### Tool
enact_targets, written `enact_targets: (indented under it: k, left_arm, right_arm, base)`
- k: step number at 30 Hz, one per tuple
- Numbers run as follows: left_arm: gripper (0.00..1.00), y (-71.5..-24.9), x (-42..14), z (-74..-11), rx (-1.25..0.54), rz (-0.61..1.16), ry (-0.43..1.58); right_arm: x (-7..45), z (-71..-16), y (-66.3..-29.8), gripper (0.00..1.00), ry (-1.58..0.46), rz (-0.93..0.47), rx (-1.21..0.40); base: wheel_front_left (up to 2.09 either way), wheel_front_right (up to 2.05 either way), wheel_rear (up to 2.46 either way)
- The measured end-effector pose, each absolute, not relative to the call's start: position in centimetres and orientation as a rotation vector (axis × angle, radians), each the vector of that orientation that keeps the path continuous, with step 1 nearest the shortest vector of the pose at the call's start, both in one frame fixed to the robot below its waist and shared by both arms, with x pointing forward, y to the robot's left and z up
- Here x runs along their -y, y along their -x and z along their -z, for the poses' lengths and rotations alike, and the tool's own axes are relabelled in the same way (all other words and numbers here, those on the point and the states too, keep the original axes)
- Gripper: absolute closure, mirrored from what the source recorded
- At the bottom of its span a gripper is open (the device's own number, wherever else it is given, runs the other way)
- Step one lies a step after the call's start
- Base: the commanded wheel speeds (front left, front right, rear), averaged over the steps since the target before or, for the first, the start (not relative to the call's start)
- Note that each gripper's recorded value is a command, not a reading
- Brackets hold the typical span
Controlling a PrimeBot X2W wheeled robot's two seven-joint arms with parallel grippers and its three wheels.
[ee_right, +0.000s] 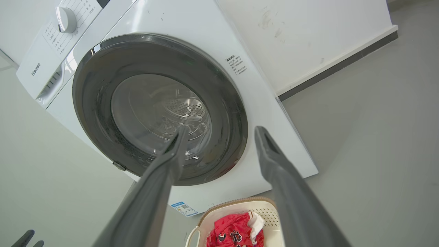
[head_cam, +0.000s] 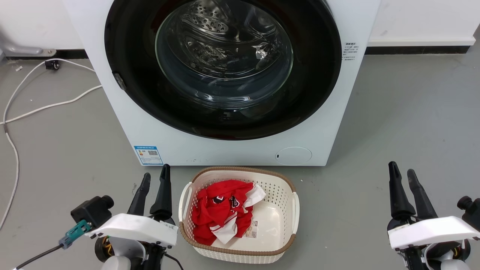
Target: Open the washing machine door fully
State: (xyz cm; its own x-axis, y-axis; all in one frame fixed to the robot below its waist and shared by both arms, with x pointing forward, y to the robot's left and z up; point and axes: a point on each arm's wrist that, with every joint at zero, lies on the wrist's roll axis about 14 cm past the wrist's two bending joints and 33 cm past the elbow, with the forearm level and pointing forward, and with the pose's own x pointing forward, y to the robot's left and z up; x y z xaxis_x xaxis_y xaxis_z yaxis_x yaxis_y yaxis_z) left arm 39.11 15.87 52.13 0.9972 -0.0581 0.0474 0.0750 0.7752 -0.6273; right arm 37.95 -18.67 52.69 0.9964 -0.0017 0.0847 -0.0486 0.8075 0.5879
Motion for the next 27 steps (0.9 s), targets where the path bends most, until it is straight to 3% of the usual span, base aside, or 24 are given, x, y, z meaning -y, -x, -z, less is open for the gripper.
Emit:
enact_targets:
  k: [27]
  left_arm:
    - [0.00, -39.02, -14.87, -53.12, 0.087, 0.096, 0.417]
  right_arm:
    - [17.84, -53.59, -37.52, 0.00, -0.334, -0.059, 0.134]
  base:
    - [0.00, 0.00, 0.00]
